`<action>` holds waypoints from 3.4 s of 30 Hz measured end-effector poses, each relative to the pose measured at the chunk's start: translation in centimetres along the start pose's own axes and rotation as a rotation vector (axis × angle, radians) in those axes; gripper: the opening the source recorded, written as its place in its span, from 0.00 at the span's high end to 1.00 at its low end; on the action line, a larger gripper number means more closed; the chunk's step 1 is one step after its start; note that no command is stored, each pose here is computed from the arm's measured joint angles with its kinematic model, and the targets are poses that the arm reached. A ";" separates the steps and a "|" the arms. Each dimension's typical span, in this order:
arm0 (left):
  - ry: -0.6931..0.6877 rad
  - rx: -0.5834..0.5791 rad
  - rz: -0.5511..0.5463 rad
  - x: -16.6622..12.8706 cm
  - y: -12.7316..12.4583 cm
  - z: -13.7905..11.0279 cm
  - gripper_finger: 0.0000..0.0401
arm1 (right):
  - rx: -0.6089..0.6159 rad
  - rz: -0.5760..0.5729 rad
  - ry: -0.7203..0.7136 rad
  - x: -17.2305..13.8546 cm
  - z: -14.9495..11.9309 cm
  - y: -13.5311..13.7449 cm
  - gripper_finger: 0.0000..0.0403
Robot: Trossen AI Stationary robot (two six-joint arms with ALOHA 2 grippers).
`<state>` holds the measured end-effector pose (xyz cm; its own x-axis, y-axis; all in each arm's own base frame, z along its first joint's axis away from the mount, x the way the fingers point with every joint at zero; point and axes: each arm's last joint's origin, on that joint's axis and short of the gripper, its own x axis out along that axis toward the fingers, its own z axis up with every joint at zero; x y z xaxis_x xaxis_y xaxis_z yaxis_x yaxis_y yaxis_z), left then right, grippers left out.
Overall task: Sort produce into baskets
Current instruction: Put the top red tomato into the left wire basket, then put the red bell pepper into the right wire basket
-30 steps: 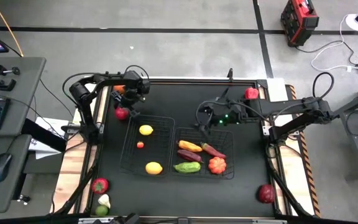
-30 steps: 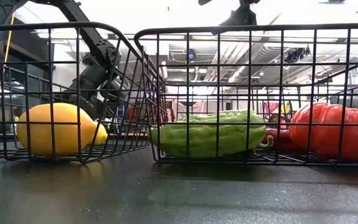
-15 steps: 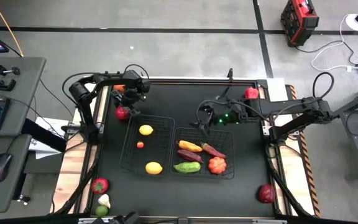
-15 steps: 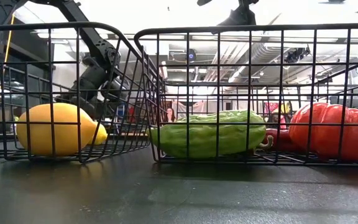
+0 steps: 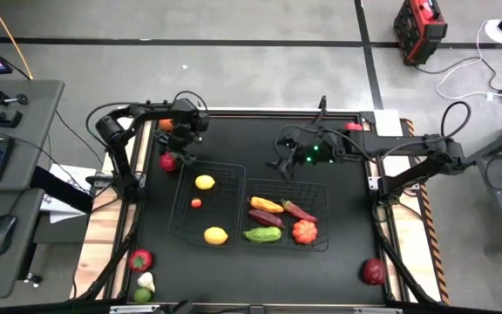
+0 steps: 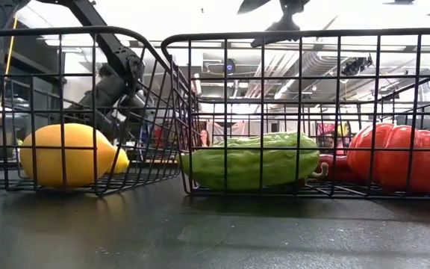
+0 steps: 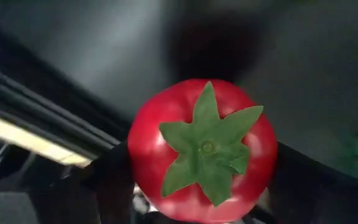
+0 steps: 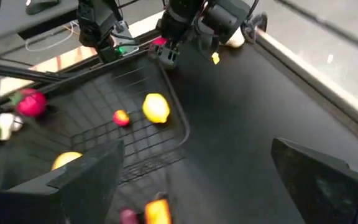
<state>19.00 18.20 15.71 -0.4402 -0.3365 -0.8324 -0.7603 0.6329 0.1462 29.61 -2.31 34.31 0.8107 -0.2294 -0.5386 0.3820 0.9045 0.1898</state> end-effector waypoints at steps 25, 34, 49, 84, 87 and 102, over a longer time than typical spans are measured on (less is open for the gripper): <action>-1.089 -0.099 -0.609 -12.4 -2.2 -16.3 0.30 | -0.129 0.024 -0.144 -3.8 2.5 -3.7 0.01; -1.137 0.277 -0.798 -13.2 -8.8 -19.0 0.30 | -0.030 0.138 -0.144 -5.1 2.4 -2.7 0.01; -1.003 0.472 -0.565 -10.4 -10.1 -20.6 0.21 | 0.106 0.098 -0.194 -5.7 1.7 0.4 0.01; -1.078 0.239 -0.676 -10.7 -12.9 -16.7 0.02 | 0.826 -1.061 0.422 -3.2 -4.2 -23.9 0.01; -1.106 0.212 -0.667 -10.9 -12.6 -16.4 0.02 | 0.795 -1.082 0.496 -2.7 -5.0 -26.3 0.01; -1.048 0.219 -0.718 -11.1 -12.0 -16.2 0.02 | 1.001 -1.162 0.652 1.0 -9.0 -31.3 0.01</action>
<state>25.28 3.07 31.84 0.6918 -0.0054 -0.7220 -0.5315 0.6731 -0.5142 14.51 -27.64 20.44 -0.3000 -0.1586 -0.9407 0.9317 -0.2605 -0.2532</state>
